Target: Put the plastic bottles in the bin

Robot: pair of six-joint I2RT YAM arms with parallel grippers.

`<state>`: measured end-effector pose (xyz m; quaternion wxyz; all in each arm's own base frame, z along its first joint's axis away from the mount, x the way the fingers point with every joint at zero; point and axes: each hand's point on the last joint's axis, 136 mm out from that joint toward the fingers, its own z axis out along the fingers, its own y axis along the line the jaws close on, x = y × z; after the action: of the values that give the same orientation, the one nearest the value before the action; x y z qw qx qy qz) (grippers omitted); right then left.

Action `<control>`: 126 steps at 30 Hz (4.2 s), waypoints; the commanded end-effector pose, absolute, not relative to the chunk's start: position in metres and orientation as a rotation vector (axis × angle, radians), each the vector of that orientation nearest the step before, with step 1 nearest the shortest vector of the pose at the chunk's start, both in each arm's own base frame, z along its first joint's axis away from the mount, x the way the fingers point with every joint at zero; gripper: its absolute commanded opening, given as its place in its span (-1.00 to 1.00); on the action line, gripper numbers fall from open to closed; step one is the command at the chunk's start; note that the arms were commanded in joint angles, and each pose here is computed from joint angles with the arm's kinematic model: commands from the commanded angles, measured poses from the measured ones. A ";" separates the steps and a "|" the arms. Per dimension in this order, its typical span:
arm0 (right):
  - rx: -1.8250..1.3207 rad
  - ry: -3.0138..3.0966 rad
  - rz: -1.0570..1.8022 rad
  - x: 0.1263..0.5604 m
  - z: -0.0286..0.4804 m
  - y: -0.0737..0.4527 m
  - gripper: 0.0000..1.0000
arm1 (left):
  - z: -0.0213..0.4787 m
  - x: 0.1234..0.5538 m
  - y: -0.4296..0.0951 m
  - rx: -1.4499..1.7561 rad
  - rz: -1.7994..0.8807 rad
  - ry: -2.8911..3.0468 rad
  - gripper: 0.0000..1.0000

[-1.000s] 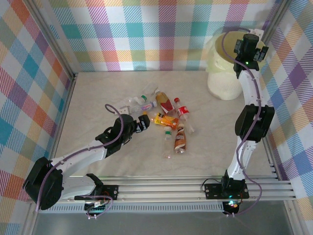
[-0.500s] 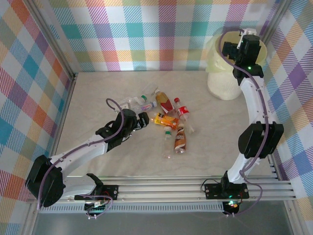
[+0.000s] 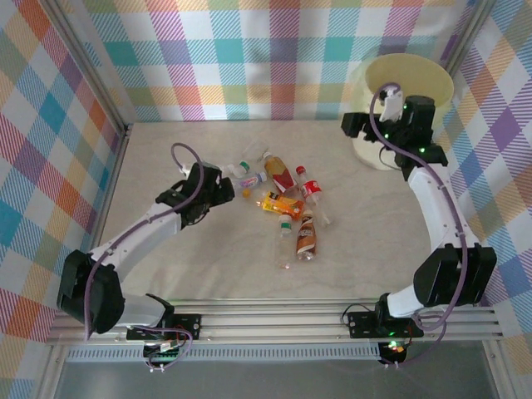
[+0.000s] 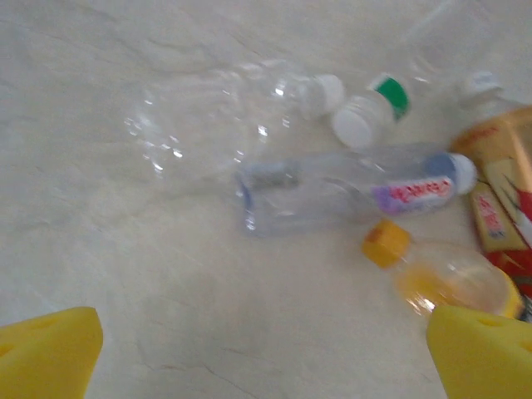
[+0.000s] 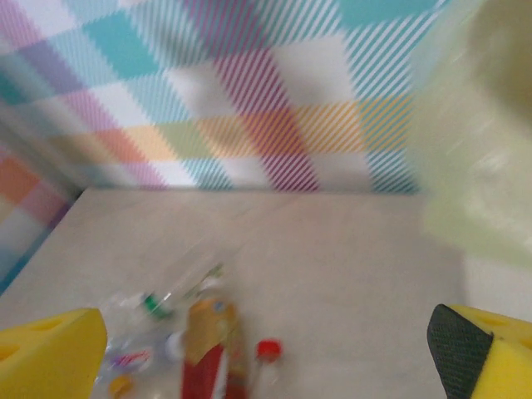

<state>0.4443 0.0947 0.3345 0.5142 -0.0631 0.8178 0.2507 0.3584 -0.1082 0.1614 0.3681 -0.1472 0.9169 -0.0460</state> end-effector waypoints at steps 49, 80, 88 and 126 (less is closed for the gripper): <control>0.071 2.188 0.803 0.385 0.242 0.117 0.99 | 0.066 0.465 -0.068 0.491 -0.207 2.829 0.42; -0.235 1.885 1.228 0.364 0.281 0.208 0.99 | 0.238 0.357 -0.270 0.390 -0.868 2.055 0.08; -0.476 1.813 1.424 0.341 0.300 0.261 0.99 | 0.232 0.326 -0.307 0.425 -0.957 2.050 0.09; -0.240 1.979 1.145 0.371 0.269 0.257 -0.13 | 0.221 0.316 -0.317 0.504 -0.937 2.092 0.77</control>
<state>0.3677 0.2691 0.2559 0.3689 -0.1045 0.7900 0.4784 0.3195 -0.3100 0.2109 0.3835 0.1791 0.8292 -0.3650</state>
